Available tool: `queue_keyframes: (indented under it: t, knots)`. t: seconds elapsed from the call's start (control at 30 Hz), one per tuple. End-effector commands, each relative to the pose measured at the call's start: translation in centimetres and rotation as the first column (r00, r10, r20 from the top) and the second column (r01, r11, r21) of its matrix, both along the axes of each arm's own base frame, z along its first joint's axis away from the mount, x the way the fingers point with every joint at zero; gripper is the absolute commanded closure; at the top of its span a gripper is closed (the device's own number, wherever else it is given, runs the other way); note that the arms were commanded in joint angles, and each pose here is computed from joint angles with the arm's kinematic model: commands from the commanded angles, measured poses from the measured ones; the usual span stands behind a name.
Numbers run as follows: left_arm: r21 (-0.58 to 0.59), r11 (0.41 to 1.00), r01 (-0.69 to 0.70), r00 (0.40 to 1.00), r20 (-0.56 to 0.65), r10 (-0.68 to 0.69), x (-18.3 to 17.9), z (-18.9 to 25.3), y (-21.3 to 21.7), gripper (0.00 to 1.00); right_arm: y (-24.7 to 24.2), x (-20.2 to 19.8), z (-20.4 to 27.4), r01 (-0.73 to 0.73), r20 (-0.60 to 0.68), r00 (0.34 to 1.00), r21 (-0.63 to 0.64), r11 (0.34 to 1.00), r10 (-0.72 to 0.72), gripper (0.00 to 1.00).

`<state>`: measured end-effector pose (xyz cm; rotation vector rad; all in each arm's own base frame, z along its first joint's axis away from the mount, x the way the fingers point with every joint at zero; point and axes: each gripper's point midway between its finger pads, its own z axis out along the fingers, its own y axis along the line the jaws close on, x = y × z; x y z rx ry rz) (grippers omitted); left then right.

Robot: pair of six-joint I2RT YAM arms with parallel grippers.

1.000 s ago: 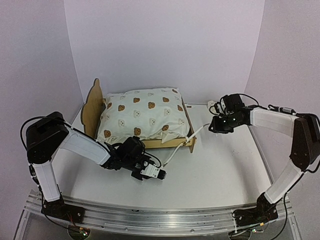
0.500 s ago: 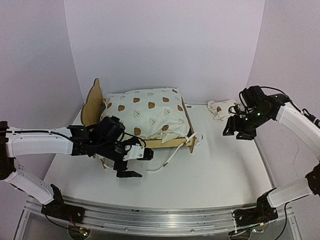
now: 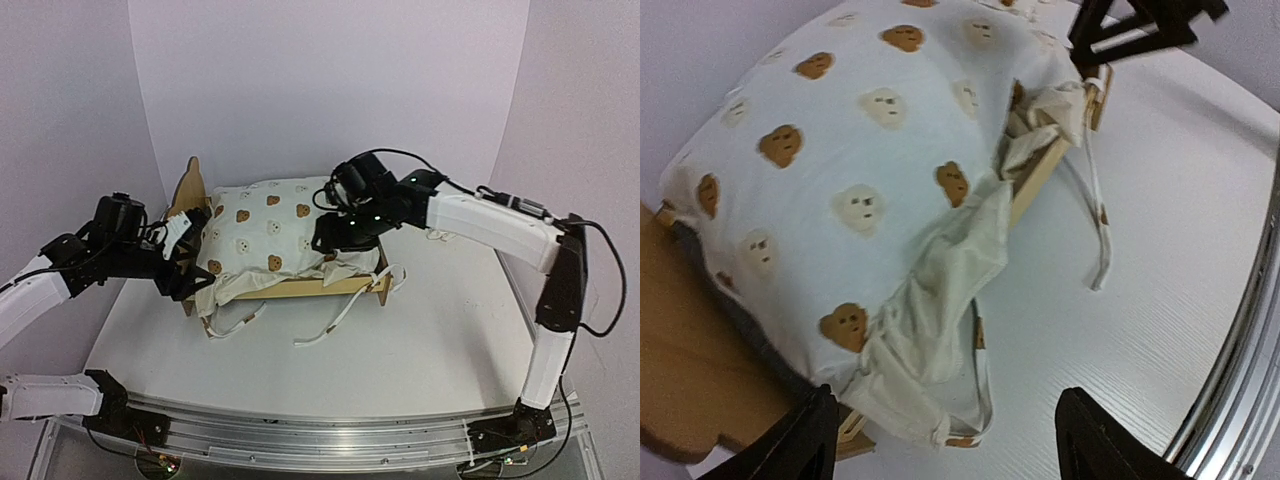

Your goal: Set up the pet bed

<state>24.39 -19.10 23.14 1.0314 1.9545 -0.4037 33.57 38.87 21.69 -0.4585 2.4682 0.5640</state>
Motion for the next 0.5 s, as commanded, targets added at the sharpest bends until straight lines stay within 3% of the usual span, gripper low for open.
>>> queue_keyframes:
  t: [0.0,0.13,0.3,0.47]
  knots:
    - [-0.078,0.982,-0.174,0.985,-0.022,0.173,0.9,1.0,3.7,0.31,7.0,1.1,0.0,-0.077,0.062,0.995,0.05,0.996,0.074,0.36]
    - [-0.047,0.982,-0.182,0.983,0.01,0.183,1.1,-0.9,5.1,0.37,5.9,3.9,-2.7,0.068,0.12,0.991,-0.049,0.996,-0.062,0.36]
    - [0.213,0.972,-0.102,0.99,0.113,0.079,1.9,-5.9,6.3,0.32,-1.3,5.7,-3.3,0.271,0.249,0.945,-0.226,0.936,-0.213,0.36]
    - [0.34,0.94,-0.036,0.986,0.163,-0.021,3.1,-7.0,4.5,0.25,-4.4,4.8,-7.5,0.251,0.094,0.968,-0.291,0.923,-0.234,0.31]
